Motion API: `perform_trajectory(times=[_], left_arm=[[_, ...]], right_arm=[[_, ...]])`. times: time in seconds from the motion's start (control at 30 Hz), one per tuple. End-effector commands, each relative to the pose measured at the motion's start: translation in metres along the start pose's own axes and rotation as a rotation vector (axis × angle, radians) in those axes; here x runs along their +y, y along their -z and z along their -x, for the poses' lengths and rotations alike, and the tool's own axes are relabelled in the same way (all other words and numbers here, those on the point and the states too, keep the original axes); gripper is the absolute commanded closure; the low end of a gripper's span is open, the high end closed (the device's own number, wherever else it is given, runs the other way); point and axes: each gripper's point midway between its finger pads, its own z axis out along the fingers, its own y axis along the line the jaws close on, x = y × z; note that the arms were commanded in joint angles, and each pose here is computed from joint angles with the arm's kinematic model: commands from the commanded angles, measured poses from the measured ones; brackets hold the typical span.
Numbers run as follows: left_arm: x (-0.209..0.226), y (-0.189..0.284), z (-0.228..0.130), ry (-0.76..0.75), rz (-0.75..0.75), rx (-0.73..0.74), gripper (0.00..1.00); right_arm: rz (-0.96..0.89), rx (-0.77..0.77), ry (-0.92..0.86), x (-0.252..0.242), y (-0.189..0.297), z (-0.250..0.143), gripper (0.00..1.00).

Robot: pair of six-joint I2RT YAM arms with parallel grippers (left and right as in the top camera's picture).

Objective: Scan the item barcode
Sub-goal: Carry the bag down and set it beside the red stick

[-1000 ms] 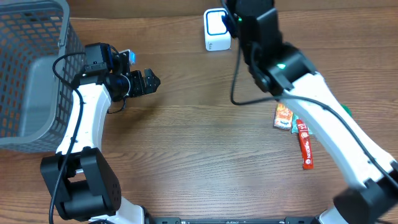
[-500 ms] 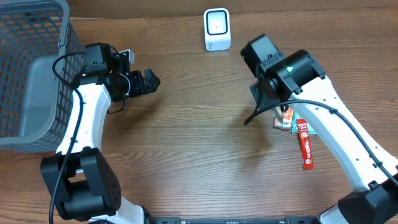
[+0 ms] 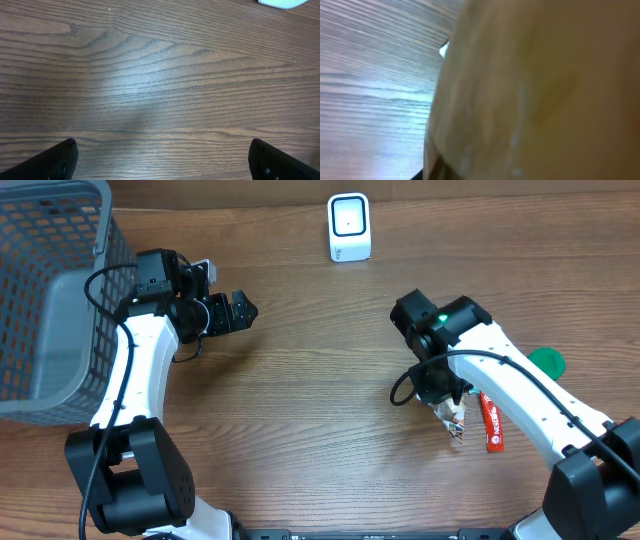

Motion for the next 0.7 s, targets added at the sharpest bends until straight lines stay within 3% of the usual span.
perform_trajectory(times=[0.0,0.03,0.07,0.1,0.13,0.23,0.3,0.43,0.67], left_arm=[[-0.001,0.002,0.006,0.000,0.002,-0.015,0.00],[-0.001,0.002,0.006,0.000,0.002,-0.015,0.00],[-0.001,0.002,0.006,0.000,0.002,-0.015,0.00],[-0.001,0.002,0.006,0.000,0.002,-0.015,0.00],[-0.001,0.002,0.006,0.000,0.002,-0.015,0.00],[-0.001,0.002,0.006,0.000,0.001,-0.014,0.00],[-0.001,0.002,0.006,0.000,0.001,-0.015,0.00],[-0.001,0.002,0.006,0.000,0.001,-0.015,0.00],[-0.001,0.002,0.006,0.000,0.001,-0.015,0.00]], right_arm=[[-0.051,0.019,-0.028,-0.015,-0.011,-0.005,0.85],[-0.058,0.020,-0.033,-0.017,-0.012,-0.005,0.80],[-0.061,0.023,-0.038,-0.020,-0.013,-0.006,0.57],[-0.059,0.022,-0.052,-0.023,-0.014,-0.005,0.43],[-0.058,0.021,-0.058,-0.025,-0.014,-0.005,0.39],[-0.056,0.019,-0.082,-0.031,-0.016,-0.003,0.11],[-0.052,0.006,-0.100,-0.034,-0.016,0.001,0.00],[-0.054,-0.052,-0.165,-0.042,-0.017,0.015,0.00],[-0.304,-0.181,-0.421,-0.091,-0.008,0.031,0.00]])
